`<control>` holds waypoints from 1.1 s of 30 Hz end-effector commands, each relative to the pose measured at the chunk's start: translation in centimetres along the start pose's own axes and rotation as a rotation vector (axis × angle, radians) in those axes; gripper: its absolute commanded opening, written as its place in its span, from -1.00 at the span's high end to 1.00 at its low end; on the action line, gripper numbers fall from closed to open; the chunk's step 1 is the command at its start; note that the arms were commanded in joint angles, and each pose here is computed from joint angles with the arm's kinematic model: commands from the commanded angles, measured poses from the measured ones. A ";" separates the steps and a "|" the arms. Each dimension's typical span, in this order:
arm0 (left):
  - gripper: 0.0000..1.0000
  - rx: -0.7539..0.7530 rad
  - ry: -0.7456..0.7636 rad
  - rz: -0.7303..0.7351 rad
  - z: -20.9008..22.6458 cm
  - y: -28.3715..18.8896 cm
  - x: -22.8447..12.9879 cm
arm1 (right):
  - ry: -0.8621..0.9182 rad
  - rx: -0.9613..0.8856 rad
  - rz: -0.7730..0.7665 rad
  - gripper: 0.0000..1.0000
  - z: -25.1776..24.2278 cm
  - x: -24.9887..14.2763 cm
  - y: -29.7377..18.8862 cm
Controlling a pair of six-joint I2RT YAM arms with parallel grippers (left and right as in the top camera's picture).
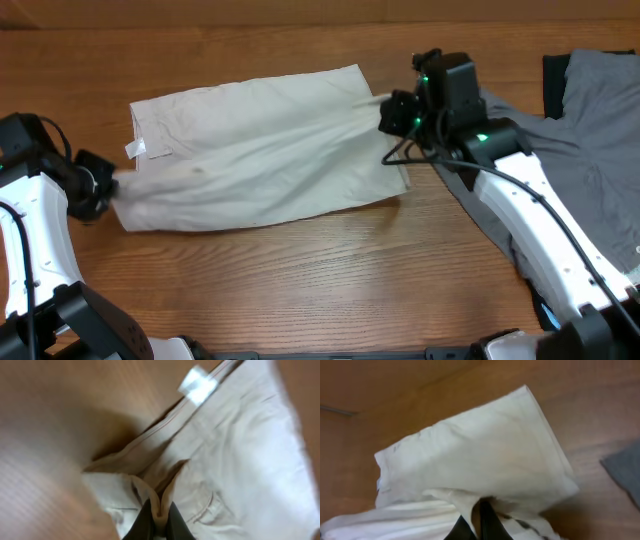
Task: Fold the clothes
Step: 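Lift the leg hems and fold them up onto the waistband with both grippers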
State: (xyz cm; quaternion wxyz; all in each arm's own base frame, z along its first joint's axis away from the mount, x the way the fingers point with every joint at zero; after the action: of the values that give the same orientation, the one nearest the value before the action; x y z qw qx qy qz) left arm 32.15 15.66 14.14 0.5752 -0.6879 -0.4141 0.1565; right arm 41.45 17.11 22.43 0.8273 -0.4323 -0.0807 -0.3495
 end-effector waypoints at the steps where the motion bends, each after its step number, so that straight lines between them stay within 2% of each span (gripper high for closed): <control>1: 0.91 -0.046 -0.001 -0.153 -1.6 -0.9 3.6 | -0.018 -0.052 -0.170 0.92 -0.8 4.4 0.1; 8: 0.87 -0.081 0.122 -0.359 -6.7 0.1 7.4 | -0.021 -0.029 -0.209 0.92 -1.1 5.5 4.5; 21: 0.85 -0.050 0.101 -0.356 -7.7 7.5 8.6 | -0.069 0.018 -0.269 0.92 -1.3 6.6 9.2; 22: 0.81 -0.051 0.102 -0.356 -7.7 7.7 8.6 | -0.068 0.017 -0.269 0.85 -1.4 6.6 9.4; 23: 0.72 -0.050 0.103 -0.355 -7.7 8.1 8.7 | -0.068 0.015 -0.266 0.70 -1.5 6.5 9.5; 25: 0.59 -0.052 0.104 -0.357 -7.7 8.5 8.8 | -0.068 0.012 -0.263 0.67 -1.7 6.4 9.9; 26: 0.50 -0.055 0.104 -0.362 -7.8 8.6 8.9 | -0.068 0.013 -0.264 0.56 -1.7 6.4 10.0; 27: 0.40 -0.060 0.105 -0.366 -7.9 8.6 9.0 | -0.068 0.012 -0.263 0.33 -1.8 6.4 10.1; 29: 0.12 -0.082 0.110 -0.372 -8.4 8.5 9.1 | -0.068 0.008 -0.260 0.11 -1.9 6.3 10.3; 30: 0.02 -0.099 0.114 -0.374 -8.7 8.4 9.2 | -0.072 0.003 -0.258 -0.08 -2.1 6.3 10.4; 31: -0.50 -0.128 0.116 -0.375 -9.0 8.2 9.5 | -0.073 -0.014 -0.250 -0.23 -2.7 6.3 10.4; 32: -0.79 -0.140 0.118 -0.376 -9.1 8.0 9.6 | -0.070 -0.027 -0.242 -0.29 -3.1 6.3 10.4; 33: -1.00 -0.160 0.125 -0.378 -9.2 7.6 10.0 | -0.063 -0.048 -0.229 -0.32 -3.8 6.2 10.4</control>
State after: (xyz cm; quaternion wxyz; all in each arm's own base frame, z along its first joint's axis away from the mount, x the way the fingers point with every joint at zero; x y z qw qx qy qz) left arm 46.63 16.63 10.99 0.5796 -0.6380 -0.5069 -0.0088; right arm 51.53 16.29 15.96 0.7779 -0.4391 -0.1534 -0.4226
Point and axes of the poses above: each gripper's point midway between its finger pads, its own y axis out along the fingers, its own z axis along the line the jaws close on, x = y × z, the point moved 1 cm from there along -y, back along the fingers, and after that the axes turned 15 degrees about y, right-handed, at the moved point
